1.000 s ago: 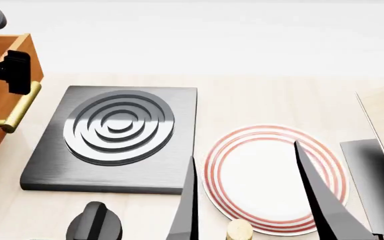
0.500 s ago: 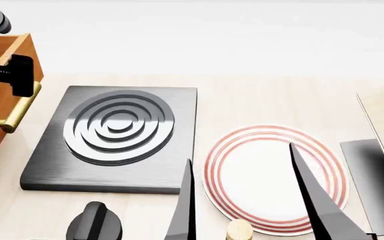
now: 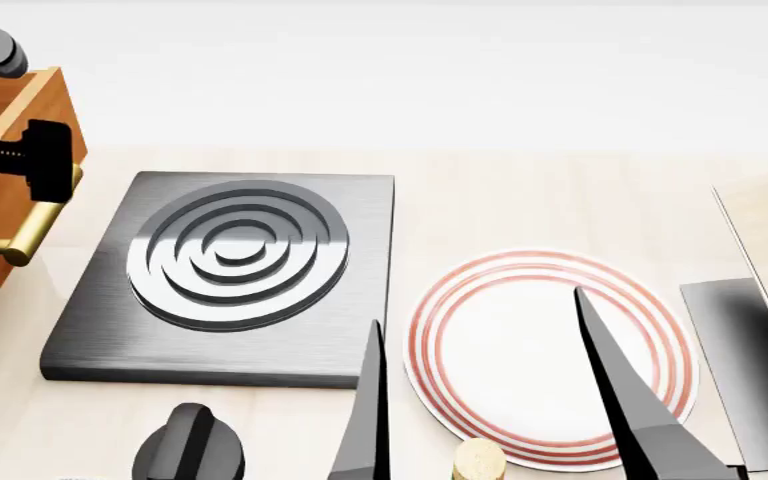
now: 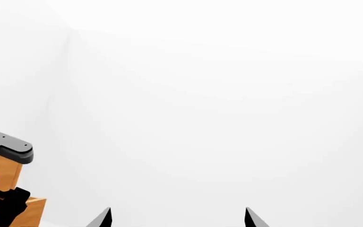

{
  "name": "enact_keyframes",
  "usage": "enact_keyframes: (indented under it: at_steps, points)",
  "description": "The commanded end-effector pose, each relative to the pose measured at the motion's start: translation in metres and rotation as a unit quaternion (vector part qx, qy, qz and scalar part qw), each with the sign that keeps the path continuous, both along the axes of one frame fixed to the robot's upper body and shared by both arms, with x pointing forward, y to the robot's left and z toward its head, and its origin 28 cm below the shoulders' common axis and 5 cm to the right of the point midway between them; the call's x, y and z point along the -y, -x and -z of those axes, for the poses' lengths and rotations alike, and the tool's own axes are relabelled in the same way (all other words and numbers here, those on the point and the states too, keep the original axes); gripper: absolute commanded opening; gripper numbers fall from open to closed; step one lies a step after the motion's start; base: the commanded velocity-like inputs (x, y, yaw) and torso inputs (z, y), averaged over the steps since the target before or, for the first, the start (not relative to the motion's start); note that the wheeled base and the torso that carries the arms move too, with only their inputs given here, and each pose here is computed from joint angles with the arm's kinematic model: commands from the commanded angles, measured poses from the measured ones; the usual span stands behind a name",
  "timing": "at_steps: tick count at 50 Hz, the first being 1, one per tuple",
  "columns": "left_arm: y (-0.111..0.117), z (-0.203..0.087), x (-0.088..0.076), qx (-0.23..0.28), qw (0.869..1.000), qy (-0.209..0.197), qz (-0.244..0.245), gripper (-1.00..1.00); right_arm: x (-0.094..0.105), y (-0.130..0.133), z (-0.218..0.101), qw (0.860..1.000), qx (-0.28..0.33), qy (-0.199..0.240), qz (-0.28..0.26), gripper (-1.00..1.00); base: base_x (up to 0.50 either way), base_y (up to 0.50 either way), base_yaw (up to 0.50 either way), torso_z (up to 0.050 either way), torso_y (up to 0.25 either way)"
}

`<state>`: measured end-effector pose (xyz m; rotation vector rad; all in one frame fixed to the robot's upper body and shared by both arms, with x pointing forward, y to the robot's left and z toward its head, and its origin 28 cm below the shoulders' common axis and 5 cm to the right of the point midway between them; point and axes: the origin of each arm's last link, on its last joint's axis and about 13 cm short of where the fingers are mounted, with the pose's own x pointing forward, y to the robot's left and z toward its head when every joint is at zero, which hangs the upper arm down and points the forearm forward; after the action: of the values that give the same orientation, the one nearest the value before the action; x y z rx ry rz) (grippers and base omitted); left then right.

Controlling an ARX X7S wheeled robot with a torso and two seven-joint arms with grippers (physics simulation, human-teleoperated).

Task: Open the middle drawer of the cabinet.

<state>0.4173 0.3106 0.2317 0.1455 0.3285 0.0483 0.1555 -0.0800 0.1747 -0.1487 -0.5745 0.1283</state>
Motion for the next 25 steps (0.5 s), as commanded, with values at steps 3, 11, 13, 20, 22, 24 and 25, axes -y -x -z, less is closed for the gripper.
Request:
enact_keyframes:
  at_steps: [3,11,13,20,22,24,25]
  points:
    - [0.0005,0.0057,0.0000,-0.006,1.000,0.003,-0.007,1.00,-0.0002,-0.0004,0.0005,1.000,-0.001,0.001,-0.001,1.00,0.00,0.00,0.00,0.000,0.000]
    - [0.0007,0.0084,0.0000,-0.009,1.000,0.005,-0.007,1.00,-0.0001,-0.0005,0.0007,1.000,-0.001,0.001,-0.001,1.00,0.00,0.00,0.00,0.000,0.000]
    - [0.0007,0.0088,0.0002,-0.010,1.000,0.005,-0.007,1.00,-0.0001,-0.0004,0.0008,1.000,-0.001,0.002,-0.001,1.00,0.00,0.00,0.00,0.000,0.000]
    - [0.0010,0.0102,-0.0005,-0.011,1.000,0.007,-0.011,1.00,-0.0002,-0.0001,0.0009,1.000,-0.001,0.002,-0.001,1.00,0.00,0.00,0.00,0.000,0.000]
    - [0.0013,0.0128,-0.0002,-0.013,1.000,0.007,-0.011,1.00,-0.0003,0.0000,0.0009,1.000,-0.001,0.002,-0.001,1.00,0.00,0.00,0.00,0.000,0.000]
    - [0.0013,0.0137,0.0001,-0.014,1.000,0.007,-0.010,1.00,-0.0004,0.0000,0.0010,1.000,-0.001,0.002,-0.001,1.00,0.00,0.00,0.00,0.000,0.000]
    - [0.0013,0.0144,0.0003,-0.015,1.000,0.007,-0.010,1.00,-0.0004,0.0000,0.0012,1.000,-0.001,0.002,-0.001,1.00,0.00,0.00,0.00,0.000,0.000]
